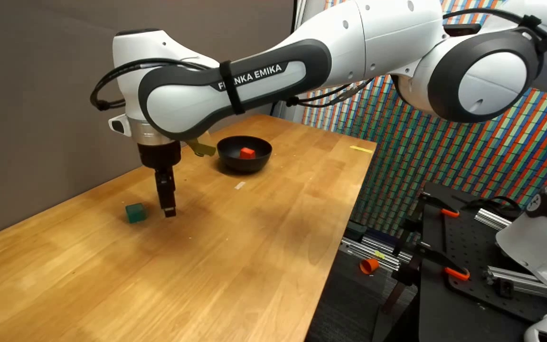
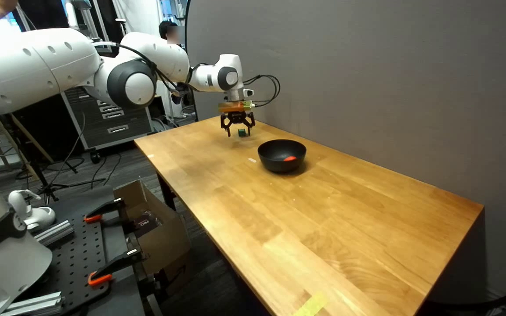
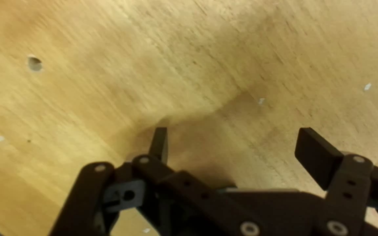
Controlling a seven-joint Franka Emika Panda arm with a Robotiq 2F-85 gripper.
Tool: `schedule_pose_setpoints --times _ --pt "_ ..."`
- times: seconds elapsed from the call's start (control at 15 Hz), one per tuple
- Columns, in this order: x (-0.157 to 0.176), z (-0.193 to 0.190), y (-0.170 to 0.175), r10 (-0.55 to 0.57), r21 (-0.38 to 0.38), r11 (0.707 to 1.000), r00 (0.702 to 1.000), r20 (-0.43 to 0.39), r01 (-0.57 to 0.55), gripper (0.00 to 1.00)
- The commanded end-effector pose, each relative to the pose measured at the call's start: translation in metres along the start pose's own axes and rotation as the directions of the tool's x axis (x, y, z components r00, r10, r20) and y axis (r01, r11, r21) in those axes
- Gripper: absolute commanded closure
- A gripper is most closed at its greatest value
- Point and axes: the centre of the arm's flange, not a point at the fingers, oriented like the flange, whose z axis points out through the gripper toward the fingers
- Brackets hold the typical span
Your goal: Put the blocks in the bowl
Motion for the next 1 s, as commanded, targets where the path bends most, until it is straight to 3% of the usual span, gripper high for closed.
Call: schedule_pose_setpoints --times 0.0,0.53,0.67,0.93 --pt "0.046 -0.021 0.049 0.048 -0.017 0.999 0.998 -0.049 -0.049 0.0" --pt "0.071 -0.042 0.032 0.075 0.144 0.989 0.972 -0.223 -0.043 0.0" --pt "0.074 -0.036 0.027 0.076 0.158 0.987 0.964 -0.253 -0.037 0.0" --pt "0.074 -0.019 0.027 0.047 0.109 0.994 0.954 -0.297 -0.015 0.0"
